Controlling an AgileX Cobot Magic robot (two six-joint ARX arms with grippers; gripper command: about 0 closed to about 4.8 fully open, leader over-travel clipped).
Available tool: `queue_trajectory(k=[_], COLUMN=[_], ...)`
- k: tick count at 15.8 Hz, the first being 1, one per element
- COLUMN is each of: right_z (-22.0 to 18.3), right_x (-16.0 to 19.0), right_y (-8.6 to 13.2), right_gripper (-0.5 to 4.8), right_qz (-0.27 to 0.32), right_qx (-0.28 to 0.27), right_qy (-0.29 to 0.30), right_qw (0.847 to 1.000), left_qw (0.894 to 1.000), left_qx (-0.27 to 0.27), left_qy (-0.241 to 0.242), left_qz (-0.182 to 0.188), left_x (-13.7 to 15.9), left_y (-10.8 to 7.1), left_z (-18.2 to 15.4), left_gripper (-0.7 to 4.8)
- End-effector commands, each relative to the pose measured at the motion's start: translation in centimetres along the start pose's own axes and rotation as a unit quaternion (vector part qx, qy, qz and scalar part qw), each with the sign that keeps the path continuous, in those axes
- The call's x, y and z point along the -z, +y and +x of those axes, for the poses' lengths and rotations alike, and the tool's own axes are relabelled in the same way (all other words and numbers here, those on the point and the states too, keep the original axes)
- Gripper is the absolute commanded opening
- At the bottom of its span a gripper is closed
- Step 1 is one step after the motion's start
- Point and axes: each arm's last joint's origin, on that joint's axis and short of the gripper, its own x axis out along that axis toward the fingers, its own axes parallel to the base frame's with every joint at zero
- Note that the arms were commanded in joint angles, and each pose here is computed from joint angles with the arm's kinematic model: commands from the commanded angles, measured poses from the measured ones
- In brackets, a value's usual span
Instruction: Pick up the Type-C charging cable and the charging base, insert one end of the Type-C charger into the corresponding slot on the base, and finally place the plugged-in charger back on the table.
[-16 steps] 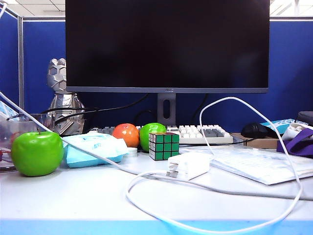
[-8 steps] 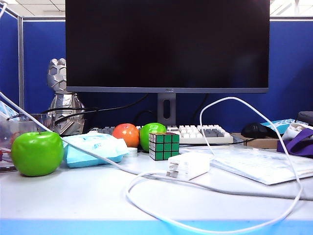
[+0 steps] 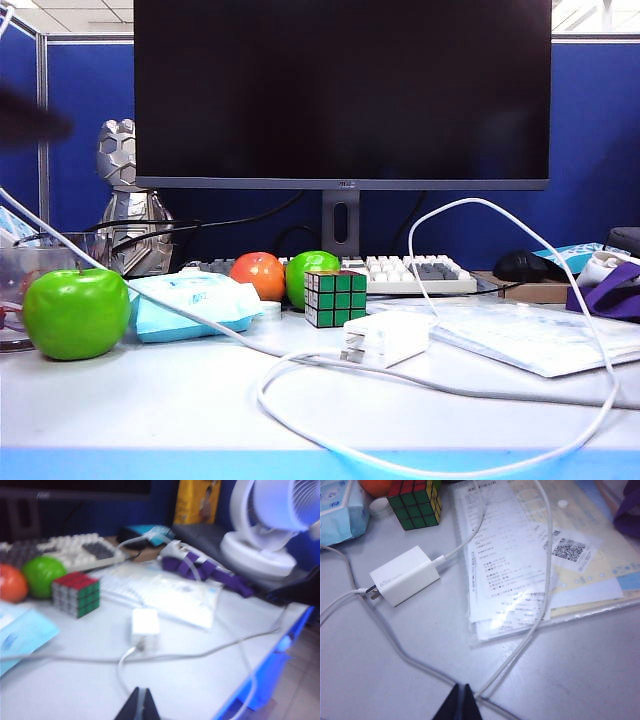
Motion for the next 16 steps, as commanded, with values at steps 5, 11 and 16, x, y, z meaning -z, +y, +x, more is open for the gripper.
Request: queue_trajectory(k=[5, 11, 16], right_z=[-0.1, -0.1, -0.1], right_x=[-0.3, -0.3, -0.3], right_y=[0.1, 0.1, 0.1], right_gripper=[-0.06, -0.06, -0.06], right_qz=[0.003, 0.003, 0.003], right_qx=[-0.001, -0.001, -0.001], right_qy=[-0.011, -0.011, -0.011], right_qw=[1.000, 1.000, 1.000], left_qw=[0.977, 0.925, 0.912], left_qx=[-0.203, -0.376, -0.403], left_qy=[0.036, 0.055, 0.064], left_qz=[-0.047, 0.023, 0.044], left_x=[1.5, 1.5, 1.4], left_y=[3.9, 6.1, 6.5], left_z=[-2.0, -3.6, -4.0], left_gripper=[-0.05, -0.05, -0.04])
